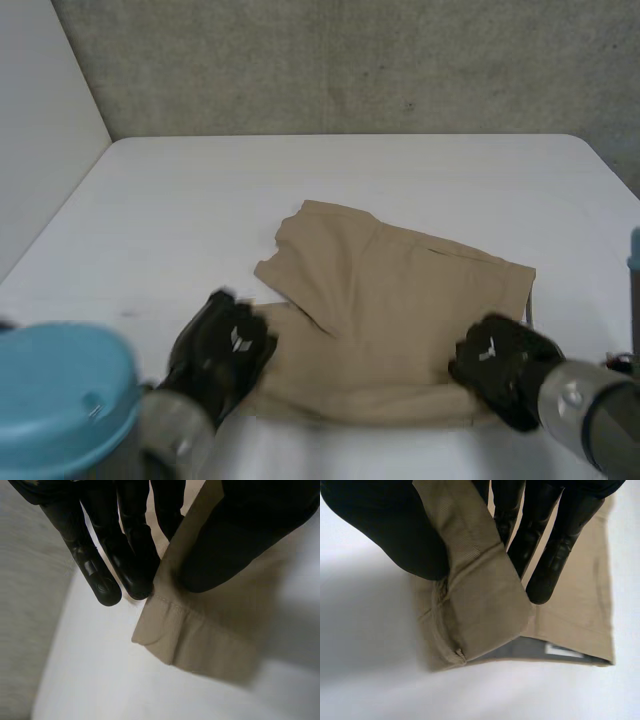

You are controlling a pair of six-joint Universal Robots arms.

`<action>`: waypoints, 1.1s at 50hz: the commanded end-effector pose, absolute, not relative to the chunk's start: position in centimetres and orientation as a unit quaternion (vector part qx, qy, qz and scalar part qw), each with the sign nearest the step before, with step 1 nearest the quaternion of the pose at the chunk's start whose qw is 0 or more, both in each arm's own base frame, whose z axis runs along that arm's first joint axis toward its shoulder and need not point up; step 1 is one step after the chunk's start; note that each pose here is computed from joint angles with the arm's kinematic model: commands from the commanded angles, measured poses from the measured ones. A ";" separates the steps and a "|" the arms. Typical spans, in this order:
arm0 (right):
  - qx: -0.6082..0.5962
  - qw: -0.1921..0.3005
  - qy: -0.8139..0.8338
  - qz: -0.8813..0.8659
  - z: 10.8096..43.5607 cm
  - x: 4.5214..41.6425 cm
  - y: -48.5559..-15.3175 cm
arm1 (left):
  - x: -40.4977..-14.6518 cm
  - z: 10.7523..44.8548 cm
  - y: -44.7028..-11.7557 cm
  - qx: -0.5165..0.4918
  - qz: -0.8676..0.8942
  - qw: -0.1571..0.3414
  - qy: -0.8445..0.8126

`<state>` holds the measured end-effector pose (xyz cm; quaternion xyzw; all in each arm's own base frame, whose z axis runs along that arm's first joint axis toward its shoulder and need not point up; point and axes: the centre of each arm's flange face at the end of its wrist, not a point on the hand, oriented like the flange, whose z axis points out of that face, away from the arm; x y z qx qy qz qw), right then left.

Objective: Fold the shorts.

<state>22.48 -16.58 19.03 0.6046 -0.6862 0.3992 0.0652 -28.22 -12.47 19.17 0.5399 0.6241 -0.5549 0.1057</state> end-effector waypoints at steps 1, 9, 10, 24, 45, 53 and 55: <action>0.533 0.136 -0.696 0.462 18.2 23.0 -22.7 | -34.5 19.7 -20.5 0.447 -0.688 0.105 0.561; 0.478 0.191 -0.627 0.585 18.1 25.2 -29.2 | -39.7 18.7 -28.0 0.395 -0.787 0.112 0.461; 0.472 0.194 -0.616 0.601 17.7 25.8 -30.2 | -40.1 18.4 -28.5 0.396 -0.789 0.113 0.455; 0.411 0.277 -0.628 0.600 15.9 25.8 -35.4 | -42.0 13.7 -32.1 0.409 -0.781 0.123 0.456; 0.332 0.074 -0.732 0.590 22.7 21.0 -29.7 | -34.1 21.1 -25.4 0.286 -0.763 0.030 0.579; 0.335 0.030 -0.797 0.502 17.8 19.3 -26.8 | -31.3 18.8 -21.9 0.237 -0.691 -0.058 0.681; 0.331 0.026 -0.794 0.509 17.2 19.0 -26.9 | -30.9 18.3 -21.7 0.231 -0.681 -0.064 0.692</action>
